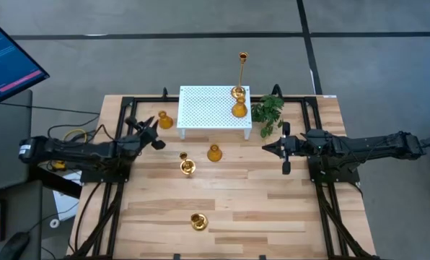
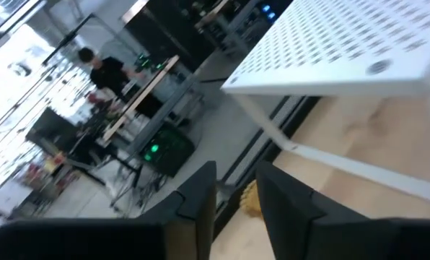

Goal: Pick & Place candle stick holders
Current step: Put the top gold vase on the shelf

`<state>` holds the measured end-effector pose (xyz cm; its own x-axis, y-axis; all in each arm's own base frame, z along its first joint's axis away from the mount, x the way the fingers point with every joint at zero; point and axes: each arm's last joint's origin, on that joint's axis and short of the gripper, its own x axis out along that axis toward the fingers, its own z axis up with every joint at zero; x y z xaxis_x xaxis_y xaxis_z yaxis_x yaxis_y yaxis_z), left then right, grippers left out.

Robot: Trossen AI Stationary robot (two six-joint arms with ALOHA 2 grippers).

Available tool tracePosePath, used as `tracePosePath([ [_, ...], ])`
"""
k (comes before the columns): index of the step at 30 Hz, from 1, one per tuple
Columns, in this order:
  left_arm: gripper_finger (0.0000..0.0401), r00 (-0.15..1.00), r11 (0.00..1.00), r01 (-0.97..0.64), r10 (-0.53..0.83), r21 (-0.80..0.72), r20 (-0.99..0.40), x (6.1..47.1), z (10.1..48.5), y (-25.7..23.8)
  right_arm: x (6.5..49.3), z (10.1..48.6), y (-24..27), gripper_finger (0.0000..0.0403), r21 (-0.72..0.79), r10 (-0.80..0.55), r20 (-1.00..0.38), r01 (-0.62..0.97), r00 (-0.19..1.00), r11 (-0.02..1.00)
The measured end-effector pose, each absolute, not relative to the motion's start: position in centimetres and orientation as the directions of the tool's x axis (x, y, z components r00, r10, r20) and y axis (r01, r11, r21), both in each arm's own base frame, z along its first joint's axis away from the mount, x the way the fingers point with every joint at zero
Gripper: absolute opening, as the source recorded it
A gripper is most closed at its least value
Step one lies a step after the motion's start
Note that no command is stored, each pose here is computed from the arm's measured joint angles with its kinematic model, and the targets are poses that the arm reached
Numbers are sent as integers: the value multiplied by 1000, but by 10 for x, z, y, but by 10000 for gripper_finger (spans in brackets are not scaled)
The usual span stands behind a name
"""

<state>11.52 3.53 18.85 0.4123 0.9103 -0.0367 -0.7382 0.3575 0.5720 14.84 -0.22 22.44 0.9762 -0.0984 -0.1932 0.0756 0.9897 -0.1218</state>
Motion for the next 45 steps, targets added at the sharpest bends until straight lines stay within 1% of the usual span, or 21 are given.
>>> tracePosePath([
  [3,78,380,332,-753,924,568,-38,114,188,41,148,224,-2,0,-122,-98,-193,76,976,990],
  [5,63,405,359,-754,913,550,-42,114,188,45,148,224,-2,0,-123,-99,-193,76,976,990],
  [9,26,498,459,-730,865,507,-66,116,186,53,148,224,-2,0,-126,-99,-193,75,976,989],
  [12,5,481,454,-724,872,519,-92,116,183,60,148,224,-2,0,-129,-99,-193,74,976,989],
  [15,5,459,448,-725,881,523,-119,115,179,68,148,224,-2,0,-129,-99,-194,74,976,989],
  [19,5,526,534,-704,835,469,-162,118,181,76,148,224,-2,0,-130,-99,-199,74,975,989],
  [23,4,566,581,-685,804,440,-182,121,193,81,148,223,-2,0,-131,-99,-207,73,973,989],
  [26,5,559,595,-667,798,448,-227,121,205,85,148,223,-2,0,-131,-100,-212,73,972,989],
  [31,4,507,586,-661,809,469,-297,115,231,90,148,223,-2,0,-131,-100,-212,73,972,989],
  [32,4,511,601,-650,799,465,-318,114,236,91,148,223,-2,0,-131,-100,-212,73,972,989],
  [36,5,601,703,-586,711,403,-365,108,253,95,148,223,-2,0,-132,-100,-212,73,972,989],
  [39,3,635,738,-571,675,361,-375,103,264,101,148,223,-2,0,-132,-100,-212,73,972,989],
  [41,4,629,744,-577,668,338,-398,99,268,106,148,223,-2,0,-132,-100,-212,73,972,989],
  [45,6,589,758,-585,642,289,-491,95,264,120,148,223,-2,0,-132,-100,-212,73,972,989],
])
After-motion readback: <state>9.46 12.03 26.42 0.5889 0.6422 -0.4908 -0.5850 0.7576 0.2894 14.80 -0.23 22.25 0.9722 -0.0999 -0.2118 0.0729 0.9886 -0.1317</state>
